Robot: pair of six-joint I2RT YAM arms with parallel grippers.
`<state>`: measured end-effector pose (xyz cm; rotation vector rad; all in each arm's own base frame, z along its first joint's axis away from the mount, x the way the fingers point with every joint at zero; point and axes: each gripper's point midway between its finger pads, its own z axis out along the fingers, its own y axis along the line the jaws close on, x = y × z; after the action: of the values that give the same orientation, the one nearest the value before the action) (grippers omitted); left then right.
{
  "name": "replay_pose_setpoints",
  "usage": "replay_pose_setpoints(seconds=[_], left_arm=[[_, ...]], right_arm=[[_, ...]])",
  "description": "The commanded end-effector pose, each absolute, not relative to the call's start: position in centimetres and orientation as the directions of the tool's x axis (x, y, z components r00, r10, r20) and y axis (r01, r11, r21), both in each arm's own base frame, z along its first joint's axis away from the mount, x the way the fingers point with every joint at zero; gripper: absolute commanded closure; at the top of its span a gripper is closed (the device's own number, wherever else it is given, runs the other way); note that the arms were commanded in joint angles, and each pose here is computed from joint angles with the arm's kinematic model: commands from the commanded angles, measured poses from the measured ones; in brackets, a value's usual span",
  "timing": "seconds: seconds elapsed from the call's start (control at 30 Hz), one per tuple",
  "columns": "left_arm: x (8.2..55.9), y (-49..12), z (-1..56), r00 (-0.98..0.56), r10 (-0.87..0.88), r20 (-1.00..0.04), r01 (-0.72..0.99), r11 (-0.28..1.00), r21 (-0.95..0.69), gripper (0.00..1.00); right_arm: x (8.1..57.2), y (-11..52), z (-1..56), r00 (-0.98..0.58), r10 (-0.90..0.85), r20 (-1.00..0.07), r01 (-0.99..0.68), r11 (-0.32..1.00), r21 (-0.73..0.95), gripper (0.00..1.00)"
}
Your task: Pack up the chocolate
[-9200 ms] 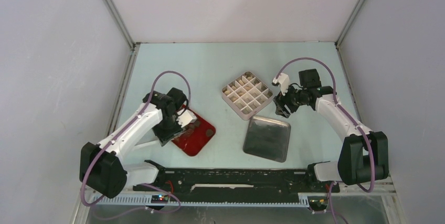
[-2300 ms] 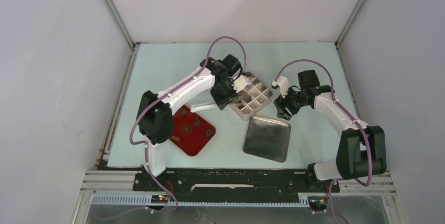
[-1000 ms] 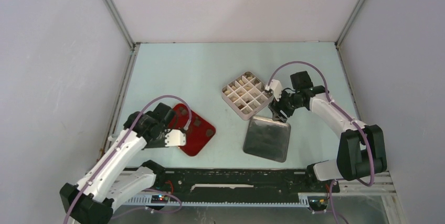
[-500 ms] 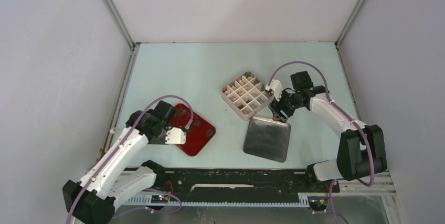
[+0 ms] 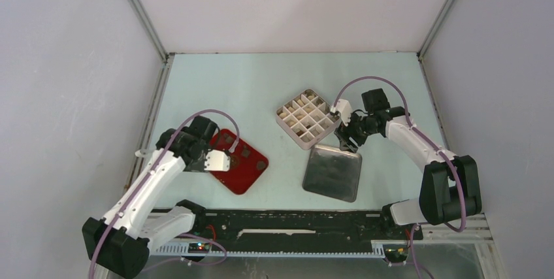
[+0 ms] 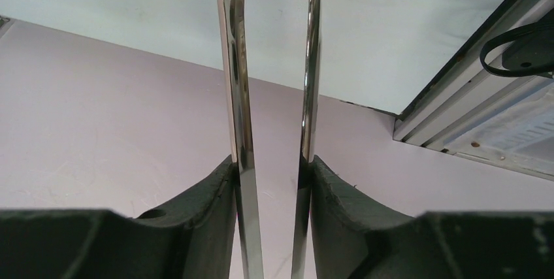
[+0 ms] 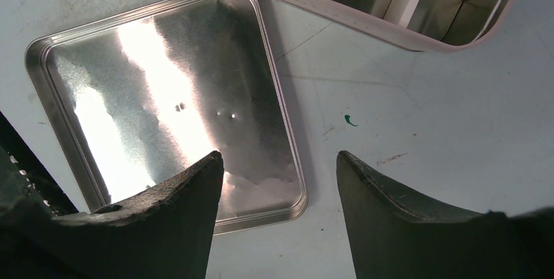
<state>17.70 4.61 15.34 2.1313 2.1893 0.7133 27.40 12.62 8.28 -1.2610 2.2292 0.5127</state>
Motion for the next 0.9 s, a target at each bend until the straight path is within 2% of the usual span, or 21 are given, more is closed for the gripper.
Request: replay_pose_setpoints(seconds=[0.0,0.23,0.63,0.87], left_arm=[[19.1,4.2,16.7,-0.064,0.954,0.292,0.934,-0.046,0.355,0.56],[19.7,3.8,15.4,-0.051,0.956,0.289,0.939,-0.053,0.34,0.55],[18.4,3.7,13.9,-0.007,0.953,0.304,0.974,-0.063,0.218,0.54],[19.0,3.9,12.9,-0.025,0.945,0.327,0.975,-0.049,0.219,0.53]], right_arm=[[28.2,12.5,8.9,-0.414,-0.669,-0.618,-0.868,0.494,0.047,0.33],[28.2,12.4,8.7,-0.419,-0.67,-0.613,-0.867,0.497,0.049,0.33],[28.3,12.2,8.4,-0.426,-0.674,-0.604,-0.864,0.5,0.052,0.33],[28.3,12.1,8.5,-0.426,-0.671,-0.606,-0.863,0.503,0.05,0.33]])
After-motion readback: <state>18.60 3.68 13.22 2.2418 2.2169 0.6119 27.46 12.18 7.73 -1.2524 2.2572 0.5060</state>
